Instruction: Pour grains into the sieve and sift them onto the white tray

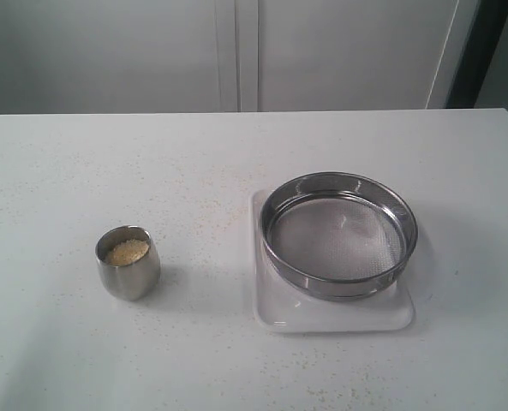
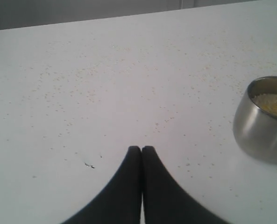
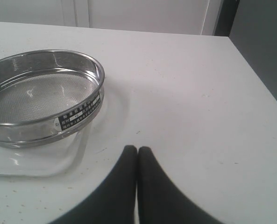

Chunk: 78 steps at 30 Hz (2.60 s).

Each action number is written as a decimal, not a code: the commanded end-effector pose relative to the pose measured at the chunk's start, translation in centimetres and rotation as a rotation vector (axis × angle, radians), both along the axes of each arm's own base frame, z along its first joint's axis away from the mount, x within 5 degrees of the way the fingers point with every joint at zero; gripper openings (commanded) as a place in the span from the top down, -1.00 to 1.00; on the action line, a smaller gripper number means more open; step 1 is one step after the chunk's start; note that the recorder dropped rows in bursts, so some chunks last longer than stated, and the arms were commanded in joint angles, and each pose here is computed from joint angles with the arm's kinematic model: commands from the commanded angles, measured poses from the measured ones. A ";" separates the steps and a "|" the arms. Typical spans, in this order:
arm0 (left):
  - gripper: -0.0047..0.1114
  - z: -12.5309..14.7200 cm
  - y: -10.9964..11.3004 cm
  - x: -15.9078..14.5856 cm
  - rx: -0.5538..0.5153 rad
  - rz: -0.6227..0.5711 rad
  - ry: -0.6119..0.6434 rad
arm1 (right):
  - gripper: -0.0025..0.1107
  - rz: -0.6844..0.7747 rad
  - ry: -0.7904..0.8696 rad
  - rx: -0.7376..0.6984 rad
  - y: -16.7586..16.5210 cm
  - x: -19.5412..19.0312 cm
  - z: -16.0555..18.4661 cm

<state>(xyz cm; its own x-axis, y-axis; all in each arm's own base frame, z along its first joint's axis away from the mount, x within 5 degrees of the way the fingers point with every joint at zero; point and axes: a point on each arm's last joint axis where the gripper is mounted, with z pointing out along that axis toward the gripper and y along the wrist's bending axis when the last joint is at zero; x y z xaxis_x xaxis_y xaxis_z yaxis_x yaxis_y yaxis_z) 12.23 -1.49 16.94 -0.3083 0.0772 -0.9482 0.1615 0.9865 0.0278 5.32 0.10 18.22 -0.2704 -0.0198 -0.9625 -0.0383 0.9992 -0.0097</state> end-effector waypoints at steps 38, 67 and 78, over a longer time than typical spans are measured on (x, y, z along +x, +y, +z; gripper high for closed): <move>0.30 -5.6 -4.5 7.8 -0.020 -0.529 0.130 | 0.96 0.000 -0.015 -0.003 0.0 0.0 0.0; -0.78 -3.8 -6.8 10.8 -0.006 -0.651 0.015 | 0.96 0.000 -0.015 -0.003 0.0 0.0 0.0; -0.78 -3.5 -7.1 12.2 0.021 -0.647 0.004 | 0.96 0.000 -0.015 -0.005 0.0 0.0 0.0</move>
<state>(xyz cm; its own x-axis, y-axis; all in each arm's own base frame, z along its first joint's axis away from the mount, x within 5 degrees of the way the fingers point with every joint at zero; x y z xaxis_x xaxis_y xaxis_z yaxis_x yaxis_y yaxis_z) 24.28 -8.44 13.59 -0.1858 0.2646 -0.9463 0.7213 0.6907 0.0515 5.32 0.10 18.22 -0.2704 -0.0198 -0.9625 -0.0383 0.9992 -0.0097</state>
